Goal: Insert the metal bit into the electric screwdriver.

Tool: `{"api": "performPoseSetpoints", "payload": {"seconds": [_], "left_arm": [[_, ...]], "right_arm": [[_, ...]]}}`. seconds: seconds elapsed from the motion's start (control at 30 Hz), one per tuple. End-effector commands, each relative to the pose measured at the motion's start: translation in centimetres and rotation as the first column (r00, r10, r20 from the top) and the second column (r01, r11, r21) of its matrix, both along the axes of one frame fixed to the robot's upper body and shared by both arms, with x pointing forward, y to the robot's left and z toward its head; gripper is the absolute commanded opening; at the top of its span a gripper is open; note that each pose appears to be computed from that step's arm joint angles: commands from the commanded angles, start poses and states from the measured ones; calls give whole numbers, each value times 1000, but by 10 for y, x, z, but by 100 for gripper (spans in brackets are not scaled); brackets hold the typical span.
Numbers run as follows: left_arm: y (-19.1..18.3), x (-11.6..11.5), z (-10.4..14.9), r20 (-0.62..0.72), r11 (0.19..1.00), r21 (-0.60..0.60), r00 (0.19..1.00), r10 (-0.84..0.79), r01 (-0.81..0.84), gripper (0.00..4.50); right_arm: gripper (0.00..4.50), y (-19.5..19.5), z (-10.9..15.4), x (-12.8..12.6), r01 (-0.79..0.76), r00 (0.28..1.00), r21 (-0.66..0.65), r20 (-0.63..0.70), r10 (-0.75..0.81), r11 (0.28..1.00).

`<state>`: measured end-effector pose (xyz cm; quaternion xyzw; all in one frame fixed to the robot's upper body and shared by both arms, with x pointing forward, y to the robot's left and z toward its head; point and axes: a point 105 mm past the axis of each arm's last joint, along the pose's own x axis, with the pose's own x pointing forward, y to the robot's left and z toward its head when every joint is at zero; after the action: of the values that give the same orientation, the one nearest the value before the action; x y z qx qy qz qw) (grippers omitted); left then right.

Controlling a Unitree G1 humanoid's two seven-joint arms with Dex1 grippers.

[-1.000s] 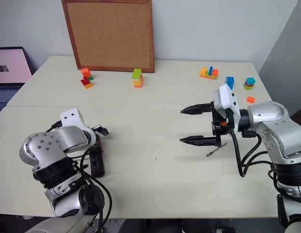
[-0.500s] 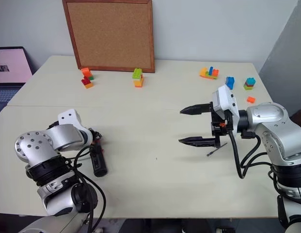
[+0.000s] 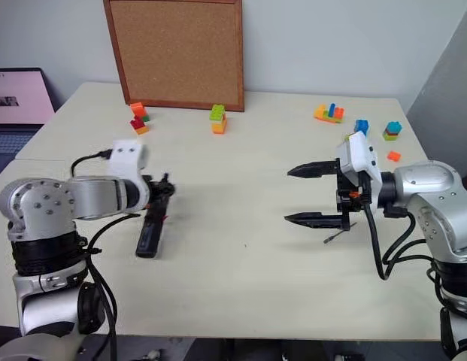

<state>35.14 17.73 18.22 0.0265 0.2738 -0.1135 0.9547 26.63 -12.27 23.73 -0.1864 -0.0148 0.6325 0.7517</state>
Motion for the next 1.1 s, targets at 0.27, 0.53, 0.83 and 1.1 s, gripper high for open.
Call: {"api": "performPoseSetpoints", "payload": {"seconds": [0.27,0.53,0.83,1.1], "left_arm": [[-114,-15,62,478,820,65,704,-525,568,166],[-117,-25,37,609,760,147,548,-574,633,166],[-96,-20,6,605,785,101,588,-537,612,166],[-68,-31,0,585,819,96,633,-506,566,166]], "right_arm": [[450,-8,11,-18,133,989,60,53,-136,989],[450,-1,6,-28,178,982,89,51,-183,980],[450,2,0,-31,195,979,82,42,-198,977],[450,7,-1,-37,142,990,74,4,-143,987]]}}
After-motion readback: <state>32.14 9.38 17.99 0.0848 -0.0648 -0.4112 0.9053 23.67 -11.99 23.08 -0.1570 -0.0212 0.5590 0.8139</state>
